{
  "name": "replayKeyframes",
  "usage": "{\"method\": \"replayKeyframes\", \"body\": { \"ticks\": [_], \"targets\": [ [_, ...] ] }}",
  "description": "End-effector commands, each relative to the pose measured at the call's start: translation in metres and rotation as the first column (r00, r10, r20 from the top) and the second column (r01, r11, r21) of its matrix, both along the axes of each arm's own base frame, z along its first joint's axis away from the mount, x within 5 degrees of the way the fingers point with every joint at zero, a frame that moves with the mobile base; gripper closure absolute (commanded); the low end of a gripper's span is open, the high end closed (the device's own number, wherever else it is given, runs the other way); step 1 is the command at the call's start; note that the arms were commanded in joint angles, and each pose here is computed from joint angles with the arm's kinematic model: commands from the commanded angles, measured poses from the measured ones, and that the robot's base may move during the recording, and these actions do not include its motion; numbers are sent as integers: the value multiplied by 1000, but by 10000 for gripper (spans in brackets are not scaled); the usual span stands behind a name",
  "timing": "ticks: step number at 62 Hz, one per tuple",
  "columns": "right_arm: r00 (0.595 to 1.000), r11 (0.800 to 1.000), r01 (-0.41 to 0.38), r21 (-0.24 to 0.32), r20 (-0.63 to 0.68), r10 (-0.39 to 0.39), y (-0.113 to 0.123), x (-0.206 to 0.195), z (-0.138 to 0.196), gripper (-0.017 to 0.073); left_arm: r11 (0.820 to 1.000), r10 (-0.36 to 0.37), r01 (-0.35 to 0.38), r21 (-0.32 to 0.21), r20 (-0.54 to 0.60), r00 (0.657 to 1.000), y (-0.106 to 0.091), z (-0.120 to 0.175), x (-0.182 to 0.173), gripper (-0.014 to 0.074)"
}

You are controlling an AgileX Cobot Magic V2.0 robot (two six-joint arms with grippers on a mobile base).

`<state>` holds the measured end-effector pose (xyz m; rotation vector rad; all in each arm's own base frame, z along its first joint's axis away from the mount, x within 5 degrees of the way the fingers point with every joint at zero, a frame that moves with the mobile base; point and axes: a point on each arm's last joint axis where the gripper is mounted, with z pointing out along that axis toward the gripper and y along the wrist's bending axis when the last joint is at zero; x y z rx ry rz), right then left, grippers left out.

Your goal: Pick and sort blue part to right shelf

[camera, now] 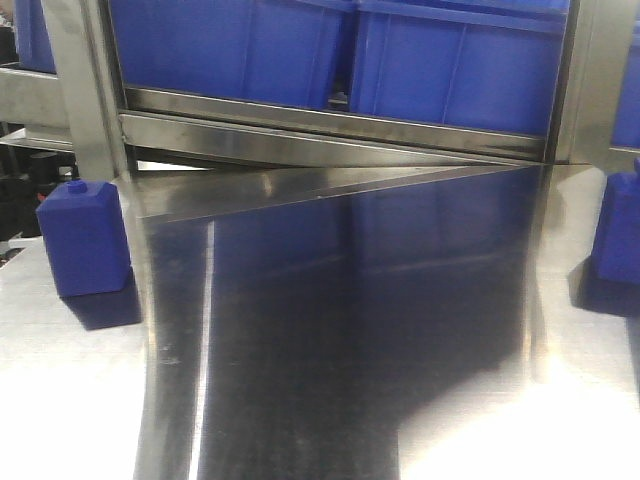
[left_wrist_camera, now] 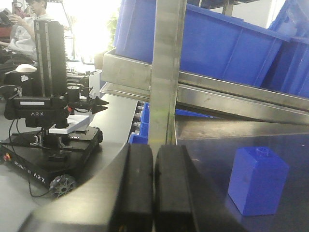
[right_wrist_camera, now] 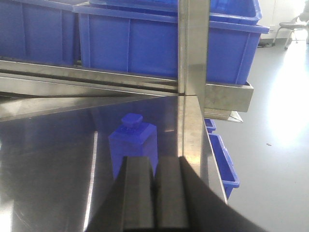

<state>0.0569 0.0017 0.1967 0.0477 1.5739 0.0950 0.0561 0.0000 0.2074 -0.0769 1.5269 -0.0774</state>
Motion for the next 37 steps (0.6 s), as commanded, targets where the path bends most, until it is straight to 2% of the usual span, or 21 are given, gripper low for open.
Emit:
{"method": "replayKeyframes", "body": {
  "ticks": [1, 37],
  "targets": [
    [991, 1000, 3, 0, 132, -3, 0, -3, 17, 525, 1000, -1, 1, 1, 77, 997, 0, 0, -1, 470],
    [991, 1000, 3, 0, 132, -3, 0, -3, 17, 525, 1000, 0, 1, -2, 84, 996, 0, 1, -1, 470]
  ]
}}
